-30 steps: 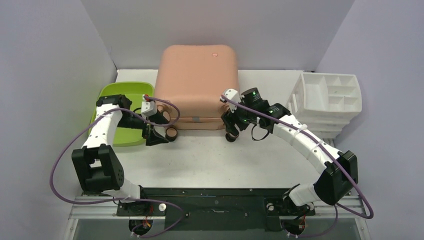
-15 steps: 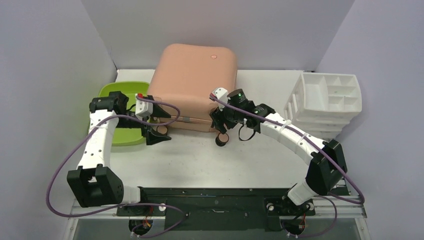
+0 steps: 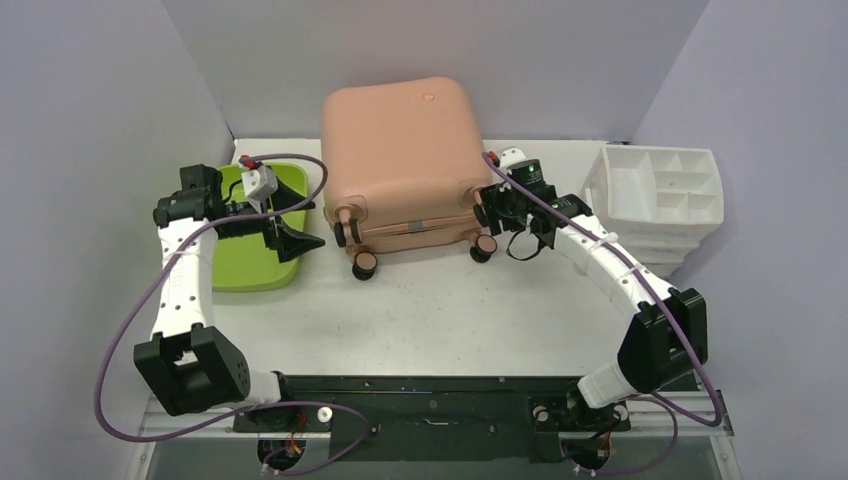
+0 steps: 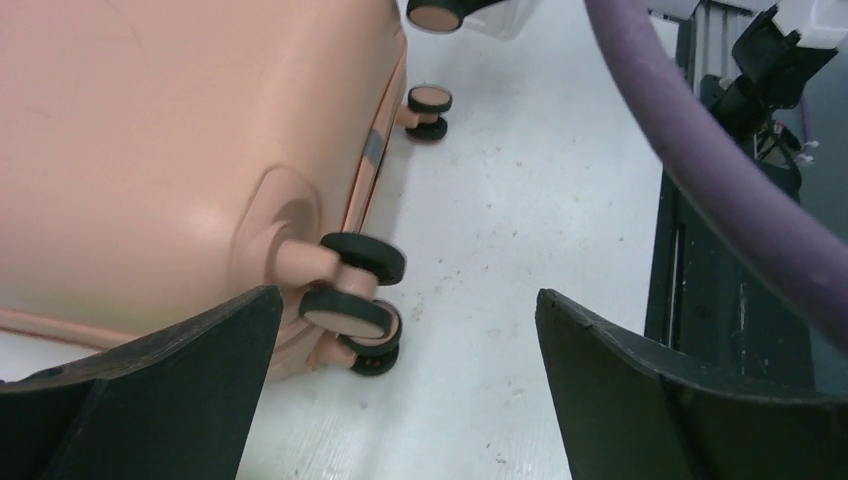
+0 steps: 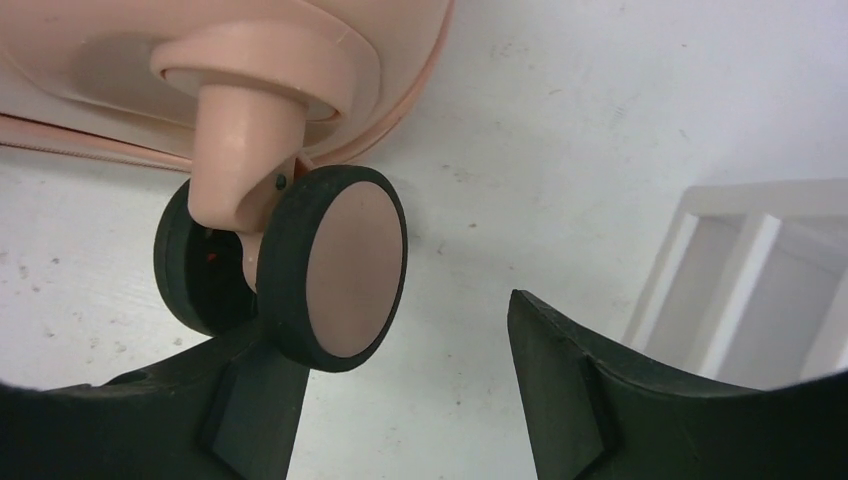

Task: Open, take out, and arrange the luggage
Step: Adjust the luggage at the center of the board.

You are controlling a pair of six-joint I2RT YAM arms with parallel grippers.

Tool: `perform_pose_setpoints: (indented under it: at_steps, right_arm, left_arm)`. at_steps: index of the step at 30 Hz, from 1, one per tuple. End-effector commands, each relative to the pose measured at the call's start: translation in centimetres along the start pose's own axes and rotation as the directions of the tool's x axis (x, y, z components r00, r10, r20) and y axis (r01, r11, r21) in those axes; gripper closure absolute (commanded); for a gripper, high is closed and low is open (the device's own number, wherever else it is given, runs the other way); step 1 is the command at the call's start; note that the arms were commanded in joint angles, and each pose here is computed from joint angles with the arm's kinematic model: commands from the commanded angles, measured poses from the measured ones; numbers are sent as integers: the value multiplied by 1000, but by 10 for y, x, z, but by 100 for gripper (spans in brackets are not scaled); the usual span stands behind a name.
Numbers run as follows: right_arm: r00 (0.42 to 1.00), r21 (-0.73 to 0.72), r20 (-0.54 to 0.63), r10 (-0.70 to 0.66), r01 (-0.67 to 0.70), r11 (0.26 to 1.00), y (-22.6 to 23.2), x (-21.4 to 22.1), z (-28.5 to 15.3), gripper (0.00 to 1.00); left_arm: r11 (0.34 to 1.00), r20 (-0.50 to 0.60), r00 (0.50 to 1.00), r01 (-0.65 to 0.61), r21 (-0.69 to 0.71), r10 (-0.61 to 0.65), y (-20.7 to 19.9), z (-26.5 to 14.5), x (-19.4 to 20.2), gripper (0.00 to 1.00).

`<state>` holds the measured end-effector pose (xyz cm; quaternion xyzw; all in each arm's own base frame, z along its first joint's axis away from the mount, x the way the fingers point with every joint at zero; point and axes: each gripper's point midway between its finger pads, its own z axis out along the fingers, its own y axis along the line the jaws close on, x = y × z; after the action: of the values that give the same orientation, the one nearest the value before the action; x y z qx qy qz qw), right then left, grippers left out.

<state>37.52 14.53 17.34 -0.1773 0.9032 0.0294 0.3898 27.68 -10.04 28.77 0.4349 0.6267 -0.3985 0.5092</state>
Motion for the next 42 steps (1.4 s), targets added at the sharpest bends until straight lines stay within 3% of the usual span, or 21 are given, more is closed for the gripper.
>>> perform_pose_setpoints:
  at_steps: [1,3,4,5,10,14,17,21,30,38,42]
  right_arm:
    - [894,214,441,78,-189,959,-64,-112,-52,35]
    - [881,198,467,72,-184,963,-57,-113,-64,35]
    - [874,187,480,68,-178,966,-54,-114,-69,35]
    - [868,169,493,57,-160,972,-44,-113,-77,35]
    - [816,157,577,-37,-67,985,-13,-115,-121,35]
    - [816,-56,575,-66,120,991,40,-109,-131,35]
    - [826,-287,559,-72,275,918,94,-94,-136,35]
    - [832,-438,551,-67,357,825,140,-73,-129,36]
    - [864,-508,473,-174,429,747,200,-35,-65,38]
    - [868,-621,492,-59,398,676,241,-30,-25,38]
    - [911,-667,412,-33,326,670,252,-21,-5,38]
  left_arm:
    - [967,-69,991,96,-235,-115,54,-4,-1,4]
    - [902,-48,999,-26,-431,6,91,-11,-18,4]
    - [885,-26,999,16,-465,-32,92,-10,-11,4]
    - [846,-14,999,-42,-532,40,102,-17,-26,4]
    - [830,68,998,51,-555,-16,112,-8,-34,4]
    - [830,49,997,82,-552,-66,121,13,-21,4]
    - [851,17,996,87,-518,-92,119,35,-8,4]
    - [883,6,987,144,-447,-158,113,60,9,4]
    - [955,-60,980,170,-245,-190,66,115,30,4]
    - [974,-72,975,202,-100,-210,33,141,38,4]
    - [970,-62,969,238,-42,-241,21,146,41,4]
